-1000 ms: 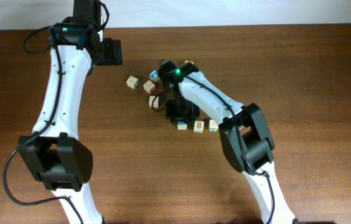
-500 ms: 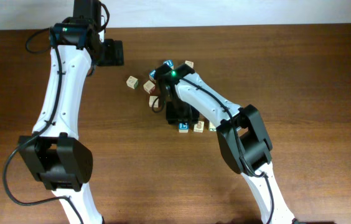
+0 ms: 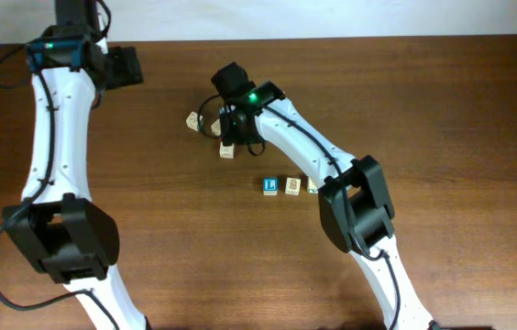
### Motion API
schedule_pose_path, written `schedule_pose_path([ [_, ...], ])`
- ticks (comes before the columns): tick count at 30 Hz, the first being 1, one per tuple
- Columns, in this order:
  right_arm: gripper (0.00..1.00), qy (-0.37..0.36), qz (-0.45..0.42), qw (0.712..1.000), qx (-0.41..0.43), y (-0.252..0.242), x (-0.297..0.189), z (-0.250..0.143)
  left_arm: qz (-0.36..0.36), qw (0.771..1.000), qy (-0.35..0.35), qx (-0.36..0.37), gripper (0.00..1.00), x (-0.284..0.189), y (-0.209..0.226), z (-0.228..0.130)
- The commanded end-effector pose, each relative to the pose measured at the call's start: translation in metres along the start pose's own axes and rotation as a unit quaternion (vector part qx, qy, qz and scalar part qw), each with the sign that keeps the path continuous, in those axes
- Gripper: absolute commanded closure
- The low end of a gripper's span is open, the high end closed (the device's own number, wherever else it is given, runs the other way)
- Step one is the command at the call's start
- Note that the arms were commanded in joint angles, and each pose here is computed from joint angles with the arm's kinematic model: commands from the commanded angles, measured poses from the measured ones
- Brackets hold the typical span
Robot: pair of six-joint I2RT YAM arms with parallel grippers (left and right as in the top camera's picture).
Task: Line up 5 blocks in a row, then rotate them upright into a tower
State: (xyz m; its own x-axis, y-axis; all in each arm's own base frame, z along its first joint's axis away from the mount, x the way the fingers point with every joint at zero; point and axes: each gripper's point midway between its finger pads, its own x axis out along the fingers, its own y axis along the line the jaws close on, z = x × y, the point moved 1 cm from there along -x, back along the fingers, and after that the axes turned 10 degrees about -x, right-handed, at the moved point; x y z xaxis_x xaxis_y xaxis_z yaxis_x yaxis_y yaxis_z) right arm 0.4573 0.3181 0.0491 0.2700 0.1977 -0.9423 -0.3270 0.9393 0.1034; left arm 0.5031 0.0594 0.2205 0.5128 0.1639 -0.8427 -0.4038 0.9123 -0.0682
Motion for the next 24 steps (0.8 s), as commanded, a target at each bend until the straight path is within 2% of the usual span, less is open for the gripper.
schedule_pose_path([
  [1, 0.45, 0.004, 0.008, 1.0, -0.027, 0.021, 0.017, -0.007, -0.003, 1.0, -0.007, -0.014, 0.0, -0.002, 0.0, 0.005],
  [10, 0.45, 0.016, 0.021, 0.999, -0.037, 0.036, 0.014, -0.012, -0.001, 1.0, 0.002, -0.013, 0.01, -0.002, 0.001, 0.001],
  [14, 0.44, 0.003, 0.032, 0.996, -0.086, 0.053, 0.002, -0.006, 0.003, 1.0, -0.005, -0.014, 0.02, -0.003, 0.002, 0.004],
  [17, 0.45, -0.002, 0.024, 0.994, -0.105, 0.06, 0.008, -0.009, 0.008, 0.998, -0.004, -0.068, 0.01, -0.001, 0.014, 0.007],
  [22, 0.55, 0.008, 0.006, 0.994, -0.108, 0.06, 0.019, -0.017, 0.013, 0.997, 0.014, -0.069, 0.01, -0.001, 0.018, -0.001],
  [24, 0.63, 0.01, 0.006, 0.994, -0.11, 0.061, 0.02, -0.018, 0.014, 0.997, 0.016, -0.069, 0.01, -0.001, 0.018, -0.002],
])
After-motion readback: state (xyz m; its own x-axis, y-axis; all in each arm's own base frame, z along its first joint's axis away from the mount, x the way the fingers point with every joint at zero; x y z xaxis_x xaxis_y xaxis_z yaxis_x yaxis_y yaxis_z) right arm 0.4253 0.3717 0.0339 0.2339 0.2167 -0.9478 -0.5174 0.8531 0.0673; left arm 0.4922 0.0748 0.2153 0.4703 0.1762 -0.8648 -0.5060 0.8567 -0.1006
